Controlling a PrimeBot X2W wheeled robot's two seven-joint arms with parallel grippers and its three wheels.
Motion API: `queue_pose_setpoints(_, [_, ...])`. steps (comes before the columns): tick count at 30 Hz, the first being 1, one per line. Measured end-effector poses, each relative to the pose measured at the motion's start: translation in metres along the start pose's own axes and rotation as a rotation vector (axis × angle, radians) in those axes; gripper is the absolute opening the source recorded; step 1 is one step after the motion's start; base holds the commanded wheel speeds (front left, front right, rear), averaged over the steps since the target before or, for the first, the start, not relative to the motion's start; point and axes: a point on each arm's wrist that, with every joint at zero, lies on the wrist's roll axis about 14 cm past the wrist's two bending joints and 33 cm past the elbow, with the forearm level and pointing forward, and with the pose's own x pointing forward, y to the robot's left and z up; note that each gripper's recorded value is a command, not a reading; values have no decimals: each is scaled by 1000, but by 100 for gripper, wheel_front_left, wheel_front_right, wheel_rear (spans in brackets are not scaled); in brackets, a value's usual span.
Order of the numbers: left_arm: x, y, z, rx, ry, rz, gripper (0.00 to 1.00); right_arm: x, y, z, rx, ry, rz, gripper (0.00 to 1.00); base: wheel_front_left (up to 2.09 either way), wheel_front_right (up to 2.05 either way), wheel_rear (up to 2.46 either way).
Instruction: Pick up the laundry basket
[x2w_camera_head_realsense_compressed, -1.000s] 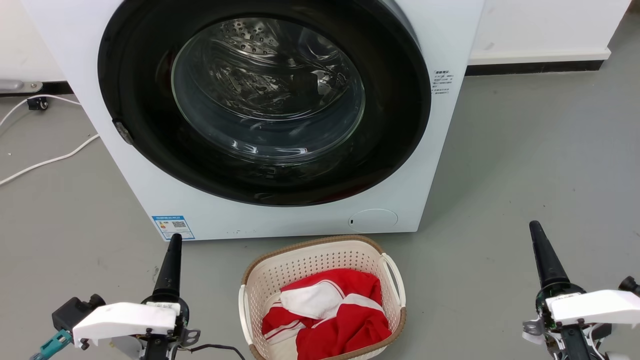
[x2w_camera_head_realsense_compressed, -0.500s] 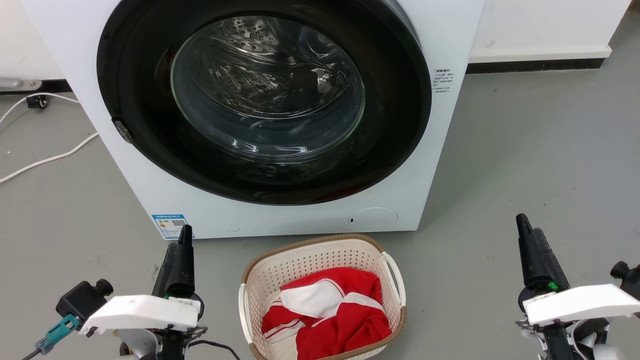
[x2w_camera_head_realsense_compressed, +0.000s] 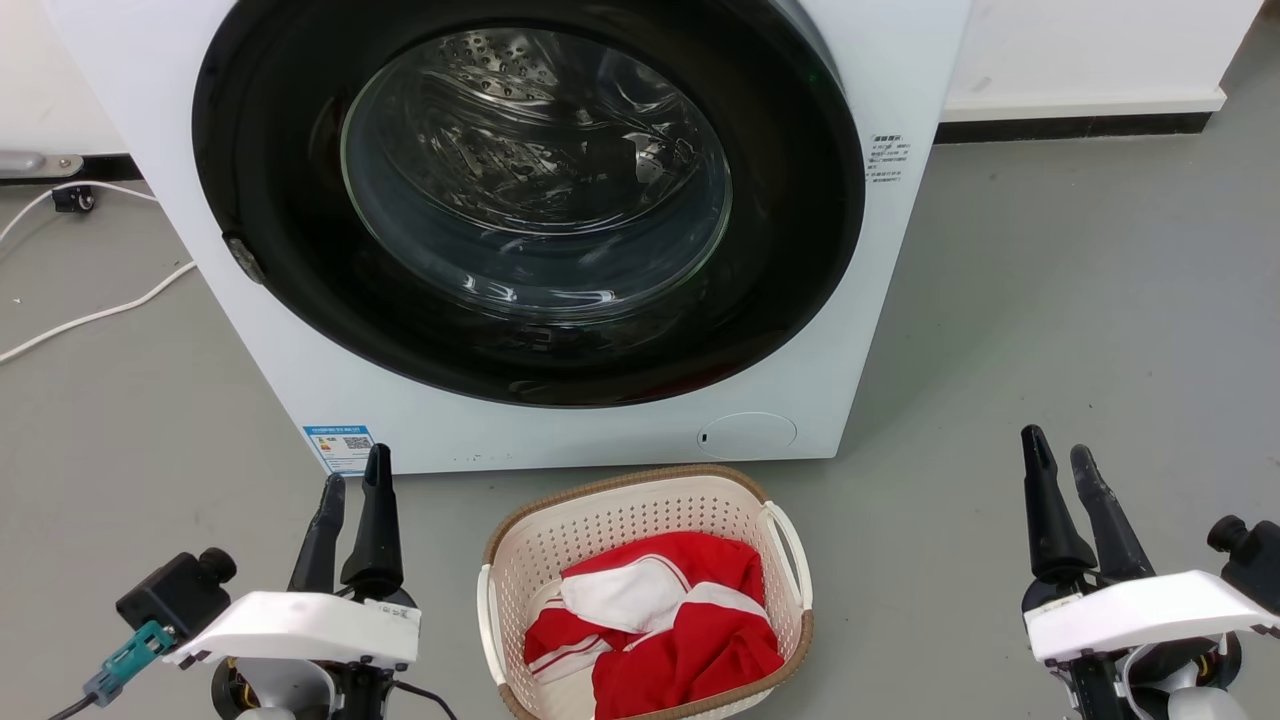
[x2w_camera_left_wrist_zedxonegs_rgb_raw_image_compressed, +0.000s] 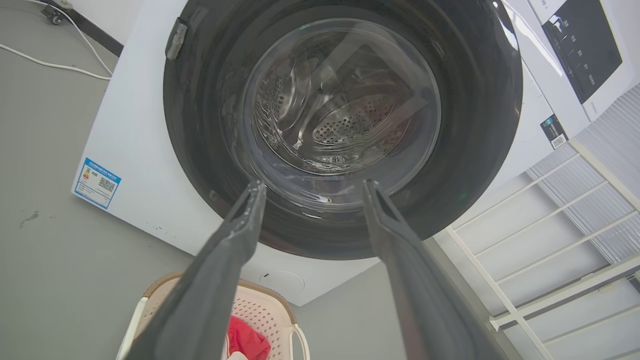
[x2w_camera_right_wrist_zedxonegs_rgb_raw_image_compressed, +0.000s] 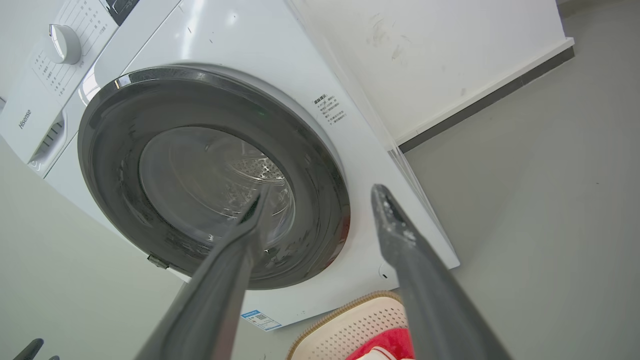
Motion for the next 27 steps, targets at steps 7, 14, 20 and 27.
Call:
queue_pose_setpoints(7, [-1,-4,-2,88,-3,-15,100,0,4,0,-91,-7,17,100,0,0,0])
queue_pose_setpoints(14, [-3,-6,-3,171,-9,-26,100,-1,9,2,-176,-18,37,100,0,0,0])
queue_pose_setpoints(20, [-4,-8,-2,234,-18,-38,100,-3,11,1,-245,-22,50,100,0,0,0])
queue_pose_setpoints(27, [-6,-9,-3,303,-25,-48,100,-3,16,2,-320,-33,70,100,0,0,0])
